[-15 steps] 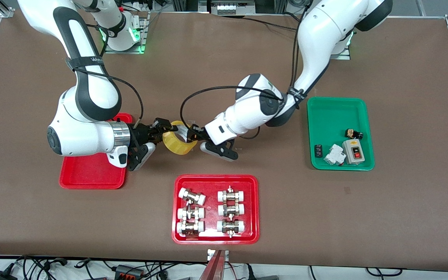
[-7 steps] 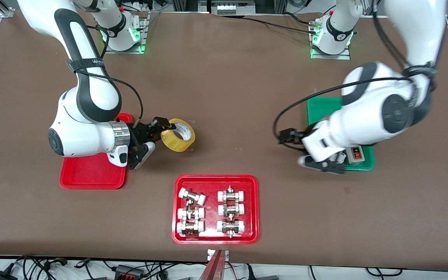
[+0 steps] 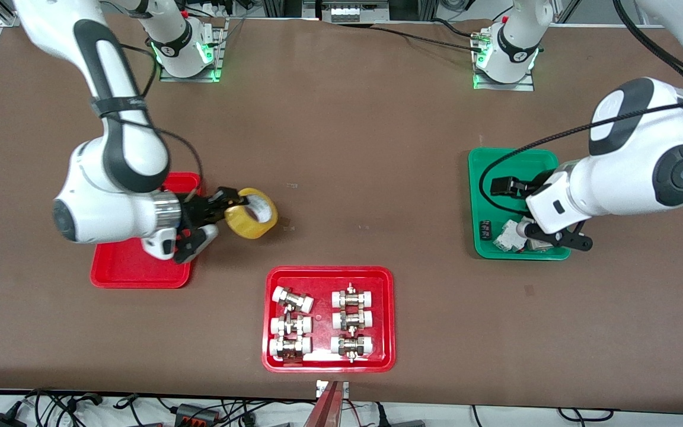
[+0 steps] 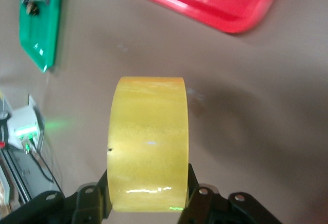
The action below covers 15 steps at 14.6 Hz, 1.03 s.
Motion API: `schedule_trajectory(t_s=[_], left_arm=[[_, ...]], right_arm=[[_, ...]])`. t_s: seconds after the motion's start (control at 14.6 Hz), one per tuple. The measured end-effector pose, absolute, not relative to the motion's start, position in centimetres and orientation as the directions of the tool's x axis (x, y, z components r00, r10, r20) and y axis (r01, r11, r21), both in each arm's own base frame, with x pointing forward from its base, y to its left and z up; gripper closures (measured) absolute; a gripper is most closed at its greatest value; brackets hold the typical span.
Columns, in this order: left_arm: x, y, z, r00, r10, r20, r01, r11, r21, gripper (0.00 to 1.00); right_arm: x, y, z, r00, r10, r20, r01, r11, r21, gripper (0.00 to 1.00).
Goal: Left arm passes tape to right arm into tray
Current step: 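Open the left gripper and withdraw while the right gripper holds the tape, then lower the tape into the empty red tray with the right gripper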
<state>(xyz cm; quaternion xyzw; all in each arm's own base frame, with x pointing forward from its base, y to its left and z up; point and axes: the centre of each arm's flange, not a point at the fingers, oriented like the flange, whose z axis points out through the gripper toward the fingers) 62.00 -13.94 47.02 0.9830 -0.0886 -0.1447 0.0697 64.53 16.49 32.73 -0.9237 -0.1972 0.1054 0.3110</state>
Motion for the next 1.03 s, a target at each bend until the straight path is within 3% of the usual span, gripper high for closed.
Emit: schedule_trajectory(t_s=[0.21,0.48,1.03], left_arm=[[58.7,-10.8,50.2,0.959,-0.125,-0.253,-0.108,-0.991,0.08,0.0],[55.1,-4.4,55.2,0.975,-0.012,-0.221,-0.007,-1.0,0.023,0.0],[50.2,-6.2,55.2,0.996,0.008,-0.093,0.008,-1.0,-0.007,0.0]], right_arm=[[65.0,5.4,30.7,0.94,0.302,-0.16,0.133,-0.755,-0.643,0.46],[63.2,-7.0,26.2,0.948,0.158,-0.276,-0.076,-0.732,-0.677,0.46],[61.4,-12.0,19.9,0.941,0.151,-0.303,-0.123,-0.681,-0.722,0.46]])
